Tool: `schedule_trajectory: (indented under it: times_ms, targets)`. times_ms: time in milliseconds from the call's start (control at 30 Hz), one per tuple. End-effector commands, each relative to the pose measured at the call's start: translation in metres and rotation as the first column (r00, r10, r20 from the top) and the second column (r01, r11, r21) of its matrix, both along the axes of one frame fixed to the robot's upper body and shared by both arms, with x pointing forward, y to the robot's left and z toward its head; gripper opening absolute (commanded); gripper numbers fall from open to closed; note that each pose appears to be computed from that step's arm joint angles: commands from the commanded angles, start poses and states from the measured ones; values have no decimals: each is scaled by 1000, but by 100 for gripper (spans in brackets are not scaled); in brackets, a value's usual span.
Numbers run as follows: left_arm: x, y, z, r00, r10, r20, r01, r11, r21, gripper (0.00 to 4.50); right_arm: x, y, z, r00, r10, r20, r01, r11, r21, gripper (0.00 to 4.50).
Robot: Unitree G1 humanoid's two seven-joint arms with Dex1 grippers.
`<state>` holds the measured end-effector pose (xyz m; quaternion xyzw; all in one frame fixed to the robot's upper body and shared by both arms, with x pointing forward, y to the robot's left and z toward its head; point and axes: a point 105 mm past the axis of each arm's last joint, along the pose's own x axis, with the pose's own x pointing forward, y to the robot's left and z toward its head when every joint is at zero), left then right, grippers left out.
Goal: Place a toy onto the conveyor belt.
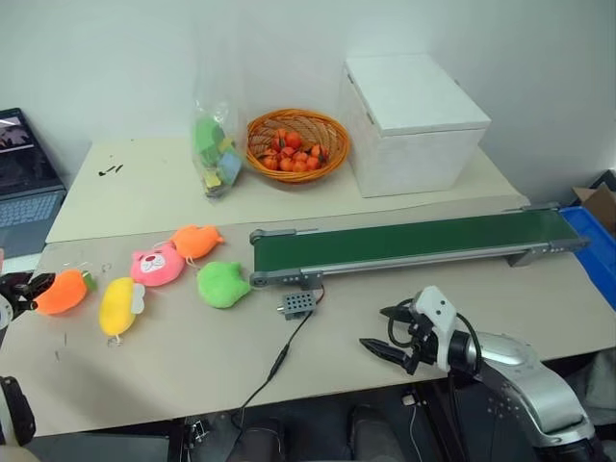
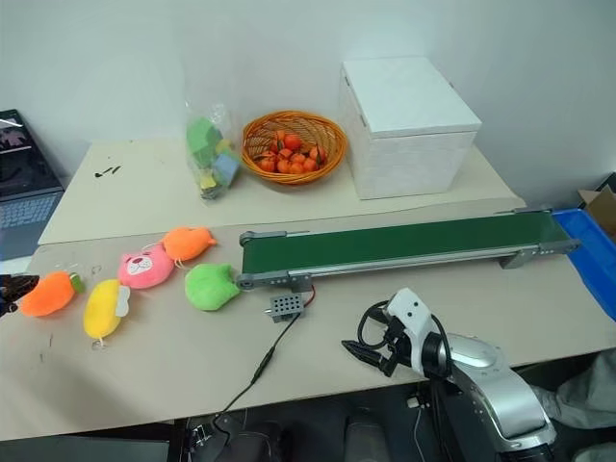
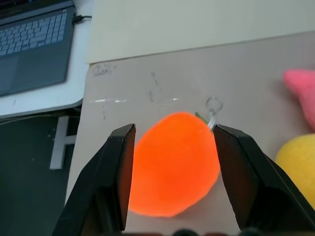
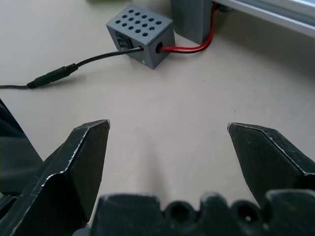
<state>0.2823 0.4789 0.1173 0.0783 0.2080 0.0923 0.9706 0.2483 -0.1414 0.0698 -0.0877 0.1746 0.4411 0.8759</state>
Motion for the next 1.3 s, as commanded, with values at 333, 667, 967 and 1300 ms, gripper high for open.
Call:
schedule_trajectory:
  times_ms: [333, 667, 967, 1300]
  targets:
    - [12, 2, 15, 1000, 19, -5, -19, 993, 118, 445, -2, -4, 13, 998, -27, 48, 27, 1000, 4, 450]
    - [-1, 12, -10, 989, 138, -51, -130, 983, 130, 445, -5, -11, 19, 998, -36, 54, 36, 999, -6, 450]
    - [-8, 10, -36, 978, 177, -113, -157, 973, 169, 445, -5, -11, 23, 997, -46, 55, 45, 999, 20, 450]
    - [9, -3, -43, 979, 167, -115, -144, 971, 191, 445, -2, -11, 24, 996, -57, 62, 56, 998, 22, 450]
